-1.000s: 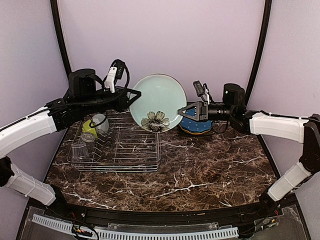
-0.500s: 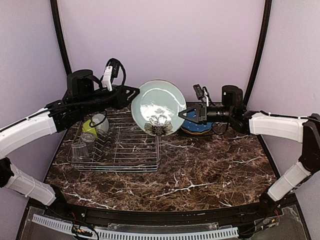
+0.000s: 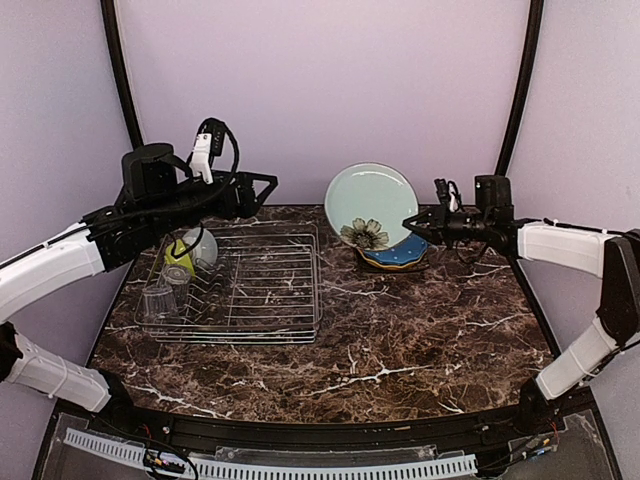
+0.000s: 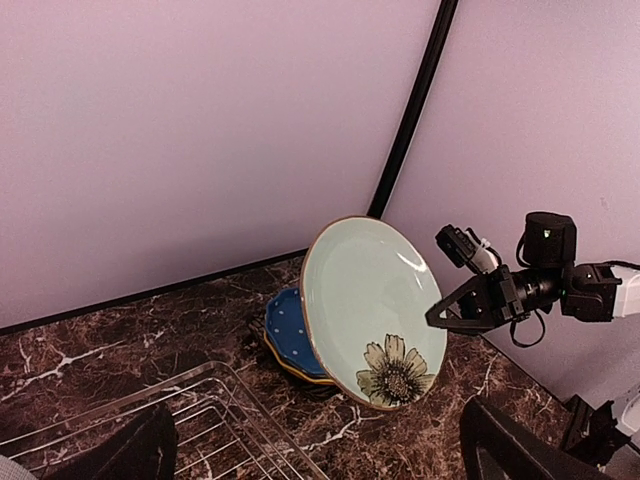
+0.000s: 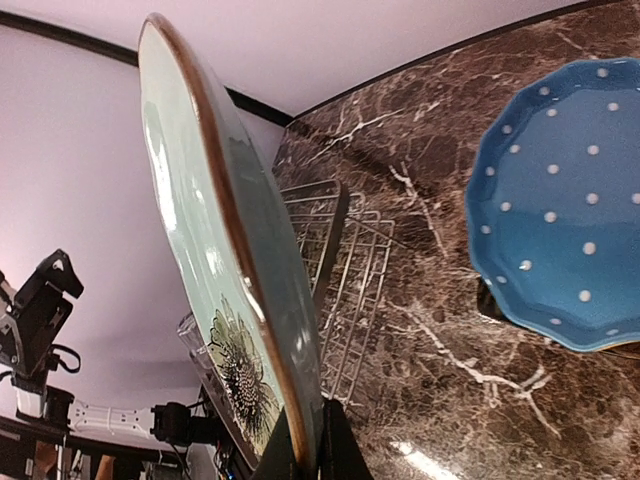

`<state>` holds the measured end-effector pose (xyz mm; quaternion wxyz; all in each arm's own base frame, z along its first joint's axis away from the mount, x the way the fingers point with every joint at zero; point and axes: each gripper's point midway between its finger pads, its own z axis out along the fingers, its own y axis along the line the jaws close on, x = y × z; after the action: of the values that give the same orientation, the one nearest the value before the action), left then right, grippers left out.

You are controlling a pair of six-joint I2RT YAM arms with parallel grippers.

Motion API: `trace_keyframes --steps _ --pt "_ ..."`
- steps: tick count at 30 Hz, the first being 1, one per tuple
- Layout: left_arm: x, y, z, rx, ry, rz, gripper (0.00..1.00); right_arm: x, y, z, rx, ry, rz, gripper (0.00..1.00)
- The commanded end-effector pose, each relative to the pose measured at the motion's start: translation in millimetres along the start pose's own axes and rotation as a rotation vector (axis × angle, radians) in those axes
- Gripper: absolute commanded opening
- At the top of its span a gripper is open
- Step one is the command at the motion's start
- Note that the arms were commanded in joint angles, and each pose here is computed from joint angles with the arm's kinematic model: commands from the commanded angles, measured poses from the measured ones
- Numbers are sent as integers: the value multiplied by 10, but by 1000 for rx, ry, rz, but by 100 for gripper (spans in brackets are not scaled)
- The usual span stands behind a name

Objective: Unload the mixed dishes from the dish rack
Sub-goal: Place the plate with another plate.

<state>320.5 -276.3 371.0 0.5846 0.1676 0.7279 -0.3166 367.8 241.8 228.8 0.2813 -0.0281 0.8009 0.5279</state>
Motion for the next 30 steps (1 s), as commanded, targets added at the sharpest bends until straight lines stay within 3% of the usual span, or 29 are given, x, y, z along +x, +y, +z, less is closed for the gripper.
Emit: trace_keyframes --steps 1,14,30 --pt "-29 93 -130 -49 -29 10 99 -331 -37 -243 11 -113 -21 0" --pt "-11 191 -258 -100 -51 5 99 -570 -867 -258 145 -151 114 0" --pt "-4 246 -319 -129 -62 8 99 -803 -1238 12 92 -139 220 0"
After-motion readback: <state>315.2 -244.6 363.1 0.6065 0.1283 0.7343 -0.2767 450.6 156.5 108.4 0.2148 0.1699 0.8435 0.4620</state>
